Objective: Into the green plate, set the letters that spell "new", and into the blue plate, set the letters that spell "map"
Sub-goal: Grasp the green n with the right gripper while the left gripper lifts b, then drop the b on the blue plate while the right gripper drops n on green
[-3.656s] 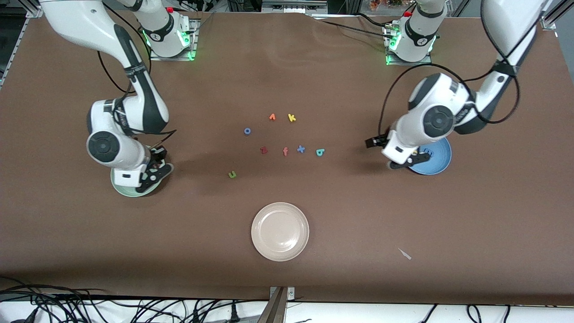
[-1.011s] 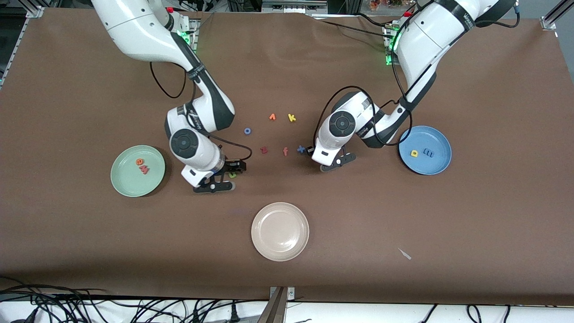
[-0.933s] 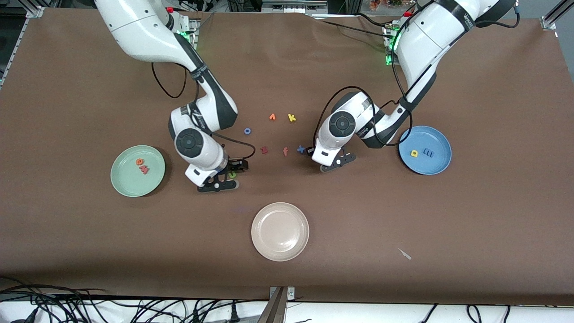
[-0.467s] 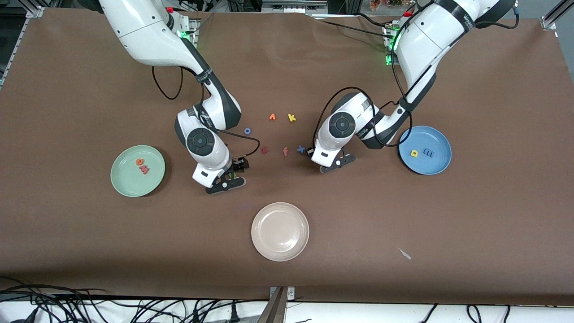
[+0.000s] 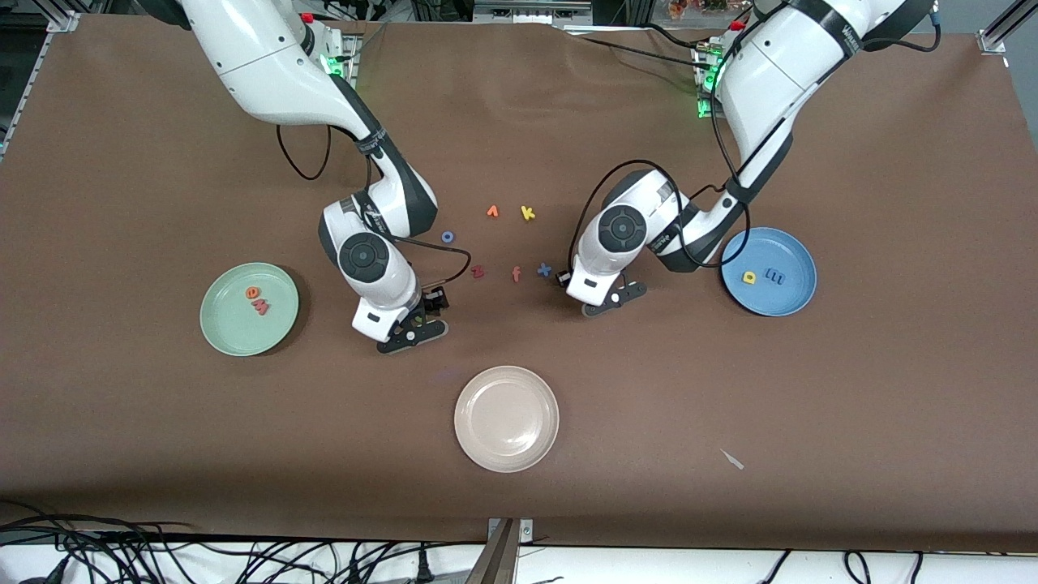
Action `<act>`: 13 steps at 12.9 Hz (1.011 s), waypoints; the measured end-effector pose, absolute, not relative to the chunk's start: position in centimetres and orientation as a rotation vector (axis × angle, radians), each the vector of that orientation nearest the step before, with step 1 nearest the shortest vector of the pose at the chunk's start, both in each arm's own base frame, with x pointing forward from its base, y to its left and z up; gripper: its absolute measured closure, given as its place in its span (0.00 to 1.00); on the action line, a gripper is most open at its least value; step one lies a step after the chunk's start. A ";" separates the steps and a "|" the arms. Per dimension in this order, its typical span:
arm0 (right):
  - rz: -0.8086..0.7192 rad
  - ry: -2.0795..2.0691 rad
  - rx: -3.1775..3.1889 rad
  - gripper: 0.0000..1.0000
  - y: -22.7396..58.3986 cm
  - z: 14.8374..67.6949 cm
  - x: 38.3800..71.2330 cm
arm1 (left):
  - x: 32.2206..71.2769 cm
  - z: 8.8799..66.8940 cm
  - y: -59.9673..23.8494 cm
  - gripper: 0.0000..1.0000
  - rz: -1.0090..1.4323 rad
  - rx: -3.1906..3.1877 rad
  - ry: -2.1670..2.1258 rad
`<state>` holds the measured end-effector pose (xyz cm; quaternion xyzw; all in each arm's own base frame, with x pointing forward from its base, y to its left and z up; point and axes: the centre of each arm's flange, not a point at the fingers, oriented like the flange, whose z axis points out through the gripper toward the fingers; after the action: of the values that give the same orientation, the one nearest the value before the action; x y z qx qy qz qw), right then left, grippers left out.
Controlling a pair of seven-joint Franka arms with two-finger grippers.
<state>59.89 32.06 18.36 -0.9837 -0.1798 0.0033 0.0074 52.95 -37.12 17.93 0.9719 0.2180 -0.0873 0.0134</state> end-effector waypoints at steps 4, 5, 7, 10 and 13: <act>0.014 -0.593 -3.071 0.41 32.0 18.1 59.9 | 55.7 22.5 -32.2 0.63 -0.340 3.096 0.643; 0.015 -0.595 -3.070 0.41 32.0 18.1 59.9 | 56.4 23.8 -29.9 0.63 -0.391 3.107 0.602; 0.015 -0.598 -3.070 0.48 32.0 18.0 59.8 | 57.8 25.9 -23.5 0.63 -0.537 3.125 0.492; 0.017 -0.600 -3.070 0.69 32.0 17.9 59.8 | 59.3 26.7 -12.4 0.63 -0.691 3.103 0.301; 0.017 -0.600 -3.070 0.74 32.1 17.9 59.8 | 58.4 24.4 -4.0 0.63 -0.771 3.088 0.138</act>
<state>59.81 32.05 17.93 -0.9814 -0.1918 0.0055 0.0069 58.39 -4.03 24.45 0.9691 0.0434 -0.2419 -0.0221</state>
